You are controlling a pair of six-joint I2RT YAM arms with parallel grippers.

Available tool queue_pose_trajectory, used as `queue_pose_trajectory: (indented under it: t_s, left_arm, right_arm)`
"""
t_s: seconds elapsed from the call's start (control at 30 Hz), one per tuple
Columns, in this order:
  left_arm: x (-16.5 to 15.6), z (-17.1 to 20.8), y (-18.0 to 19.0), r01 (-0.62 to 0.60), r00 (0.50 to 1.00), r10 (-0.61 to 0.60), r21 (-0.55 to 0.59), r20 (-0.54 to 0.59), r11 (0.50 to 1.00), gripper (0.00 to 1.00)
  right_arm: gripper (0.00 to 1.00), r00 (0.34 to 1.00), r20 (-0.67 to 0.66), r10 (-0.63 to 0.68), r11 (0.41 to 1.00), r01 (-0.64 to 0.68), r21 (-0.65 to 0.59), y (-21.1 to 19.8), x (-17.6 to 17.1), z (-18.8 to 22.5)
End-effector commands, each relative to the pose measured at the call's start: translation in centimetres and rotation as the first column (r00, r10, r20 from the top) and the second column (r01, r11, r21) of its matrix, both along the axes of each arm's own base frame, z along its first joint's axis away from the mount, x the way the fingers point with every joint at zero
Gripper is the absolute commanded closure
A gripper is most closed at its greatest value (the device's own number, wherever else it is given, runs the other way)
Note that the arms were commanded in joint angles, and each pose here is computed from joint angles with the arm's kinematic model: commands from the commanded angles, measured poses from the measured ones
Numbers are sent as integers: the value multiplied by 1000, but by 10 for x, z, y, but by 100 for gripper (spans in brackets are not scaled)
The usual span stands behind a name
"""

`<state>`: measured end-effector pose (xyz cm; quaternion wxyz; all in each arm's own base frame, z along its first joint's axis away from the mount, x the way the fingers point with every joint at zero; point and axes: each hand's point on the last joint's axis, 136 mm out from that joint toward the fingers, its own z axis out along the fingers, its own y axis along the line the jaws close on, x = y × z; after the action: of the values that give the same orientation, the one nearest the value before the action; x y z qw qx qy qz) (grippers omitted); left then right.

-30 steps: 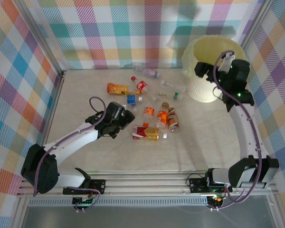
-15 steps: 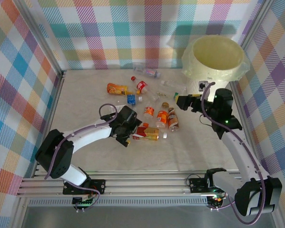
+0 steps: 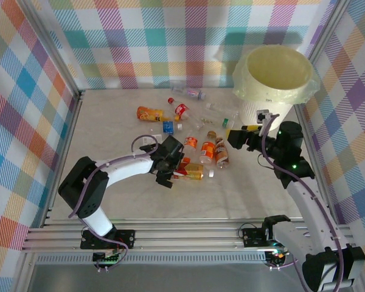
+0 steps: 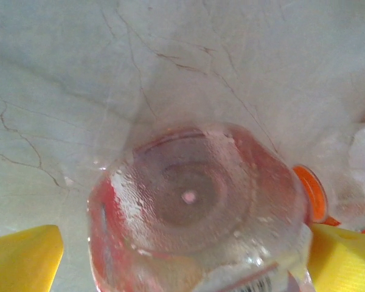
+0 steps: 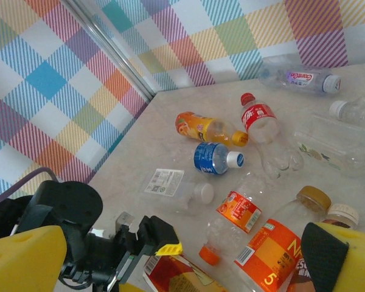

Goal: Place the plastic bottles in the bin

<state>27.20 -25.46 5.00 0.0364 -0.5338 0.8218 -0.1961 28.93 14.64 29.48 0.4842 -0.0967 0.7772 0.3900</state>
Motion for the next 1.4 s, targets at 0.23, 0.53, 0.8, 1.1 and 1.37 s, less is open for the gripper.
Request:
queue_pose_trajectory:
  t_s: [0.23, 0.53, 0.8, 1.1, 1.37]
  left_arm:
    - [7, -23, -13, -53, 998, 53, 9, -29, 999, 8]
    - [6, -28, -5, -52, 999, 52, 89, 7, 995, 23]
    - [7, -25, 0, -27, 999, 23, 113, 39, 993, 36]
    - [24, 20, 12, 50, 969, -90, 173, 231, 984, 45]
    - [32, 86, 36, 162, 838, -301, 320, 454, 933, 46]
  right_arm:
    - [0, 996, -87, 19, 1000, -19, 1, 2, -12, -23]
    - [0, 995, -94, 38, 999, -38, -1, 5, -11, -24]
    - [0, 994, -112, 16, 1000, -17, -4, 3, -6, -30]
    - [0, 993, -108, 46, 999, -45, 7, 7, -8, -31]
    - [0, 986, -114, 122, 992, -119, 31, 16, -17, -29]
